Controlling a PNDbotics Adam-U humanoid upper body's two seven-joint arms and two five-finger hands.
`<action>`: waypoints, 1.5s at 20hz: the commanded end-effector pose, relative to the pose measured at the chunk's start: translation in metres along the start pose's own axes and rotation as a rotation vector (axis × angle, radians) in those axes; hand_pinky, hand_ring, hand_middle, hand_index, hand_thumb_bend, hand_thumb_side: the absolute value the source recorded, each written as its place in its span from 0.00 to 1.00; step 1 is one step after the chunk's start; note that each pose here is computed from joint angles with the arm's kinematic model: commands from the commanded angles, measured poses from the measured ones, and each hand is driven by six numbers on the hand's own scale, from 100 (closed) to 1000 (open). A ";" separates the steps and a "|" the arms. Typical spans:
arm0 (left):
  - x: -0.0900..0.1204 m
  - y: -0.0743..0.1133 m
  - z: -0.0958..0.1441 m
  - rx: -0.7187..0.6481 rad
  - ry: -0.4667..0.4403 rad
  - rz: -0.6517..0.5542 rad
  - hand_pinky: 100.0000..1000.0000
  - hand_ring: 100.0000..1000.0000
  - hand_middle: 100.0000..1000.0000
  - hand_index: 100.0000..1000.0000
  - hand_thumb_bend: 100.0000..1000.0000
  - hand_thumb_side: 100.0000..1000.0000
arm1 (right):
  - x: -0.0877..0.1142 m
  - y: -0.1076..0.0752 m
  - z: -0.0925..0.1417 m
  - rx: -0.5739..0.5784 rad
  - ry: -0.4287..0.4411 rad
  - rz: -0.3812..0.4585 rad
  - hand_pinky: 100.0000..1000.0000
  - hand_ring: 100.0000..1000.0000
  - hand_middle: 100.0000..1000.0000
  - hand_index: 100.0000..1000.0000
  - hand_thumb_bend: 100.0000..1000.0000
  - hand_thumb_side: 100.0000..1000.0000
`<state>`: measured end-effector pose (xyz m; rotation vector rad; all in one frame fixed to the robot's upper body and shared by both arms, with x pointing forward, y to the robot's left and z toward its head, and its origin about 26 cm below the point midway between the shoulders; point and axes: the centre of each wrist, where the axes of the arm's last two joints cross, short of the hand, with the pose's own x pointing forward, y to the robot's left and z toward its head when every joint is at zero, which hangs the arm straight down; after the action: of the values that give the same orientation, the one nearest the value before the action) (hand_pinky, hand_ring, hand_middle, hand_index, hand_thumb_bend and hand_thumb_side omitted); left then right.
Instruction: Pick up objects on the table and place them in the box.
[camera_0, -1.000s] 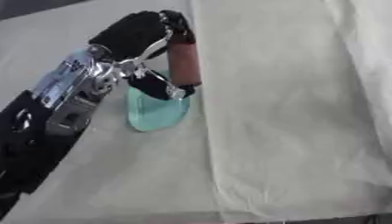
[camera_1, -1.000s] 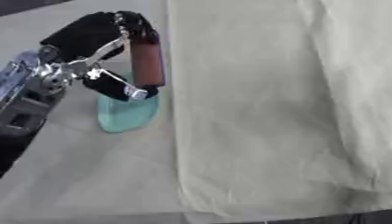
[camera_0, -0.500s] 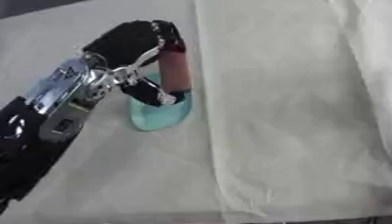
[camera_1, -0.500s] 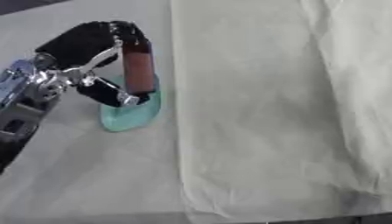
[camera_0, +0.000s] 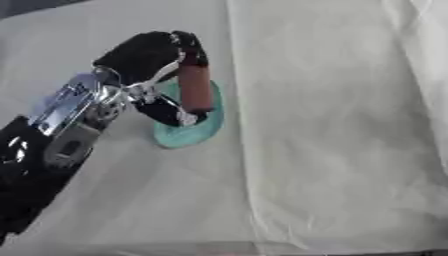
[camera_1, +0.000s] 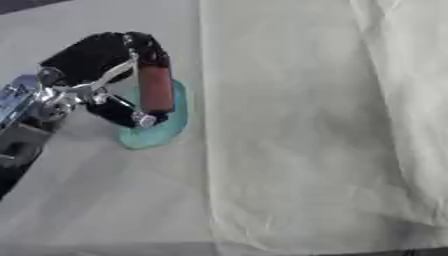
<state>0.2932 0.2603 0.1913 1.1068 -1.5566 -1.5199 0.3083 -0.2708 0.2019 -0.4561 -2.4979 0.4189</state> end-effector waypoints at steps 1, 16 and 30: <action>-0.004 0.008 0.004 0.010 0.010 -0.037 0.31 0.42 0.43 0.52 0.15 0.08 | 0.004 -0.004 -0.005 0.001 -0.028 0.015 0.33 0.57 0.86 0.77 0.00 0.44; 0.000 0.000 0.005 -0.325 -0.045 -0.075 0.96 0.99 0.98 1.00 0.42 0.88 | 0.004 -0.004 -0.005 0.000 -0.029 0.012 0.33 0.57 0.86 0.77 0.00 0.44; -0.008 0.019 0.001 -0.162 -0.023 -0.112 0.96 1.00 1.00 1.00 0.03 0.72 | 0.004 -0.003 -0.005 0.005 -0.032 0.010 0.34 0.57 0.86 0.77 0.00 0.44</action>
<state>0.2950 0.2628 0.1980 1.0133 -1.3228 -1.7450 0.3086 -0.2708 0.2020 -0.4535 -2.5009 0.4251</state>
